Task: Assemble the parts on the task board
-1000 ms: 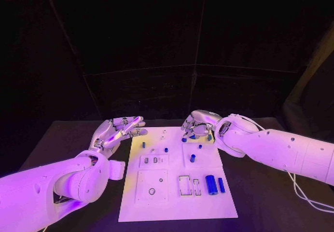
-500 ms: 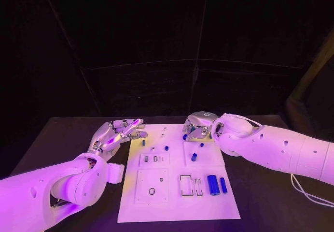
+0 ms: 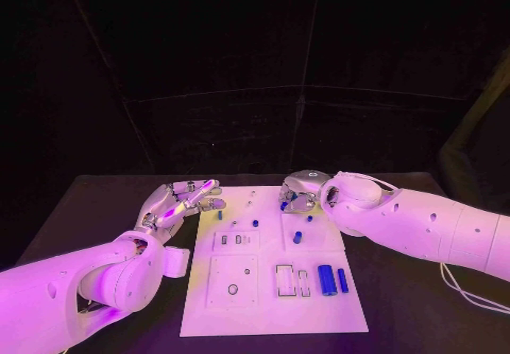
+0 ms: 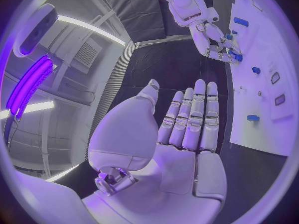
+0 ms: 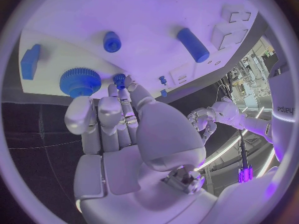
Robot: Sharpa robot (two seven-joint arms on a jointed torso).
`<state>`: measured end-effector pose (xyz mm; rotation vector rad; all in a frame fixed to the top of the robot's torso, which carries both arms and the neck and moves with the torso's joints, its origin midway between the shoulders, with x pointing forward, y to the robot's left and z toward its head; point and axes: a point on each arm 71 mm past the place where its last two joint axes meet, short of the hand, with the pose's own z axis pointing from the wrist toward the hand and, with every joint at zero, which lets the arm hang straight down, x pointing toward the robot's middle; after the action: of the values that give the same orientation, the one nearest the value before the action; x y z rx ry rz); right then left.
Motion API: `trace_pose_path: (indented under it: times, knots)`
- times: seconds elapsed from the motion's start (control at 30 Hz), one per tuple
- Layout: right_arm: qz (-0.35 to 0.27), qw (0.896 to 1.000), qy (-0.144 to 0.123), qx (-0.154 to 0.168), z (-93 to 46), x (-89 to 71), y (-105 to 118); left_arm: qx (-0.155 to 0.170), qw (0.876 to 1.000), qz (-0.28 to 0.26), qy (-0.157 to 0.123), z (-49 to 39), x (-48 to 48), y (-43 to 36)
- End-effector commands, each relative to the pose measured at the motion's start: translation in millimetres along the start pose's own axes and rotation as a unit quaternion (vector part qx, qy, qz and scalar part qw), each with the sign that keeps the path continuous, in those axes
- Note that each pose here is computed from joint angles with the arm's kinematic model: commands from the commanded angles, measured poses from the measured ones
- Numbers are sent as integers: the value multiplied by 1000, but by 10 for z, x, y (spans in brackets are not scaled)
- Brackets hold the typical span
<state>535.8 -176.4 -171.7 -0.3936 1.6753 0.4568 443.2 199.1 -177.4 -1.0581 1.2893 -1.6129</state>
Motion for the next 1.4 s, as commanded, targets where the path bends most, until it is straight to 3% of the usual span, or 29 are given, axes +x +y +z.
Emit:
trace_pose_path:
  times: [0.03,0.53,0.67,0.87,1.03,1.2,1.4]
  knots:
    - [-8,1000,12,2,8,2,0,1,1000,-1,9,8,14,-10]
    - [-9,1000,13,5,45,8,-7,-3,1000,-2,11,8,11,-9]
    - [-3,1000,-10,1,43,-24,-2,-3,1000,-2,10,6,5,-10]
    - [31,996,-81,-19,25,-185,68,-4,1000,-2,10,4,-2,-11]
    - [47,991,-121,-26,27,-276,114,-4,1000,-2,10,4,-6,-13]
    - [52,990,-129,-23,112,-293,140,-3,1000,-3,12,6,-2,-16]
    - [52,992,-111,-25,254,-266,207,-3,1000,-4,13,13,4,-14]
